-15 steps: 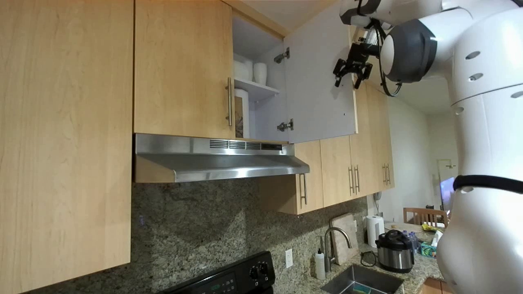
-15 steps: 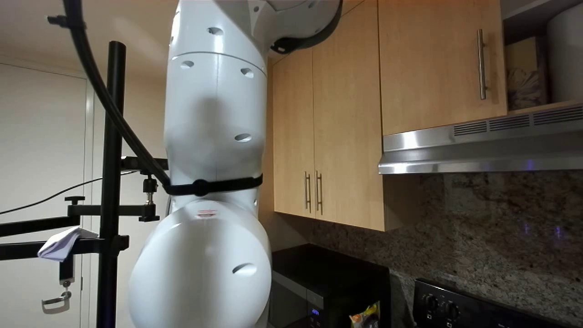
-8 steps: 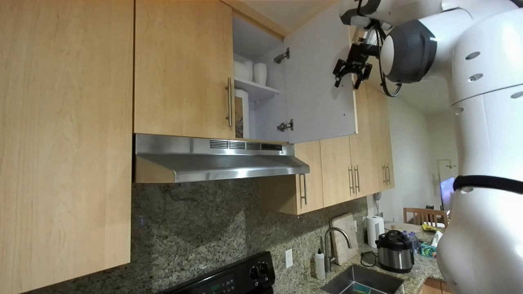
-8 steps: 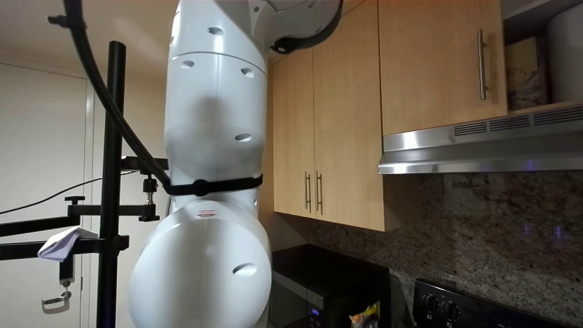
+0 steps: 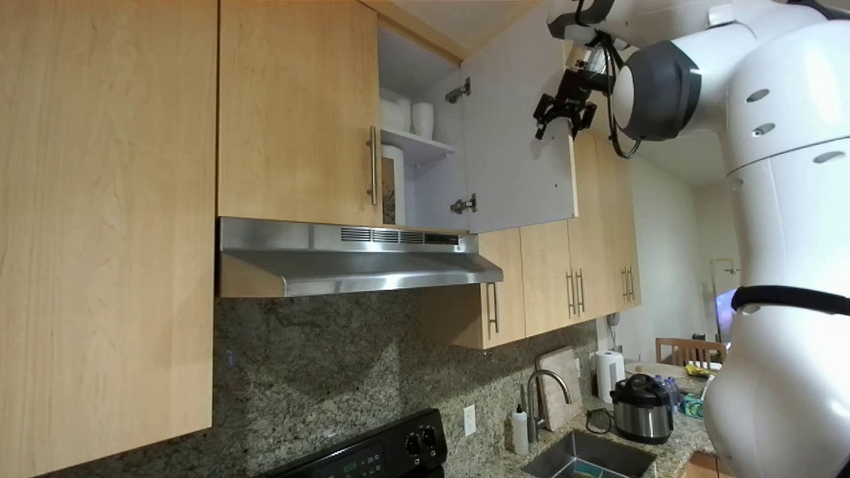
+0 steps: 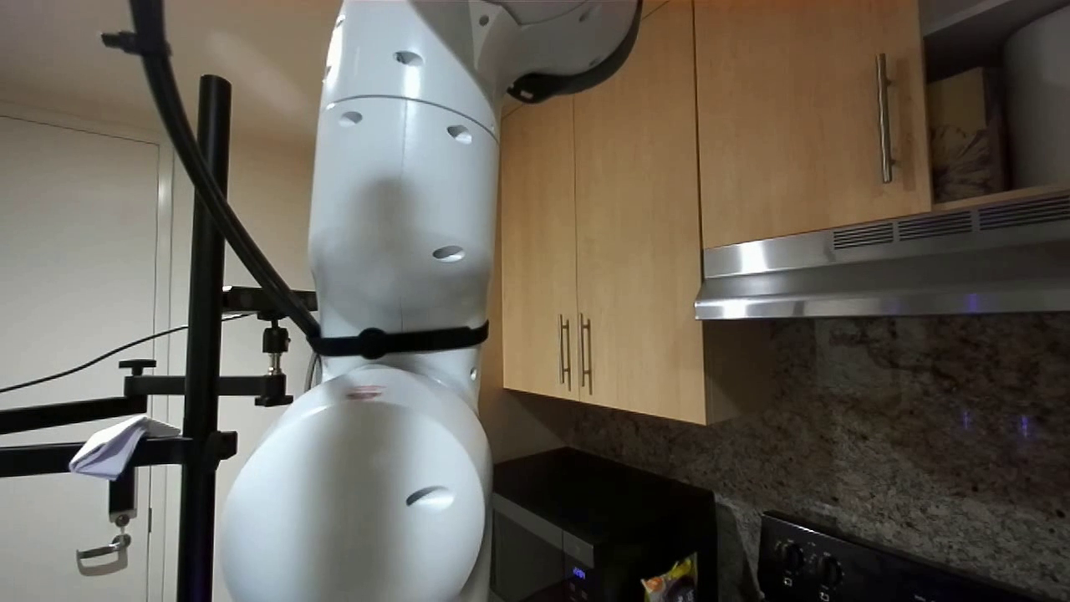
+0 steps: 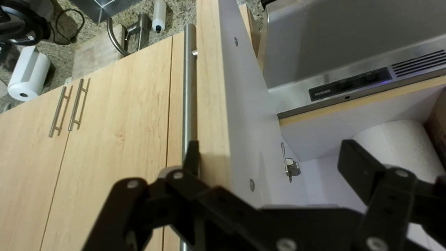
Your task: Close the right cabinet door
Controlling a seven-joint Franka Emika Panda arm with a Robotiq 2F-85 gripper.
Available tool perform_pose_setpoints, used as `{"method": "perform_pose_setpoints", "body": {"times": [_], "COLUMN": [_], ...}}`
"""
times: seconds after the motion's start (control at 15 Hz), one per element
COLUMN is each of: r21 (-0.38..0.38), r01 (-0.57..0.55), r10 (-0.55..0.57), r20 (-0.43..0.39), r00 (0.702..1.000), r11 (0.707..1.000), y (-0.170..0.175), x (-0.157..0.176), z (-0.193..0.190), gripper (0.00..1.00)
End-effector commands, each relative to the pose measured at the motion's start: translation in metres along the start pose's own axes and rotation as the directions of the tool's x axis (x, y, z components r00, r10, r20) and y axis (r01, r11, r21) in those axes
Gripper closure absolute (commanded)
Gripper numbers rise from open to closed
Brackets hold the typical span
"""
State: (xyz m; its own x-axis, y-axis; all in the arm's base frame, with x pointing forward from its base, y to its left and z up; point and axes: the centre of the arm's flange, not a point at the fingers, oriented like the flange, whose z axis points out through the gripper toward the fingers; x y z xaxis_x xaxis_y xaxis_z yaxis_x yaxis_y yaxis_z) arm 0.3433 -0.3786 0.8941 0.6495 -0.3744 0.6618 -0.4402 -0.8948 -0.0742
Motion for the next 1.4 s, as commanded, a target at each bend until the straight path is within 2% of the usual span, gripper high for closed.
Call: {"method": "perform_pose_setpoints", "body": {"times": [0.0, 0.27, 0.67, 0.93, 1.33], "r21": [0.020, 0.053, 0.088, 0.100, 0.118], "r01": [0.032, 0.095, 0.150, 0.175, 0.207], "r10": [-0.033, -0.099, -0.160, -0.189, -0.224], "r20": [0.029, 0.082, 0.117, 0.153, 0.151], "r00": [0.999, 0.992, 0.980, 0.970, 0.963], "r11": [0.999, 0.994, 0.985, 0.979, 0.971], "y": [-0.011, -0.029, -0.059, -0.077, -0.104], "x": [0.012, 0.001, -0.002, -0.003, -0.006], "z": [-0.001, -0.009, -0.015, -0.006, -0.007], "gripper": [0.00, 0.00, 0.00, 0.00, 0.00]}}
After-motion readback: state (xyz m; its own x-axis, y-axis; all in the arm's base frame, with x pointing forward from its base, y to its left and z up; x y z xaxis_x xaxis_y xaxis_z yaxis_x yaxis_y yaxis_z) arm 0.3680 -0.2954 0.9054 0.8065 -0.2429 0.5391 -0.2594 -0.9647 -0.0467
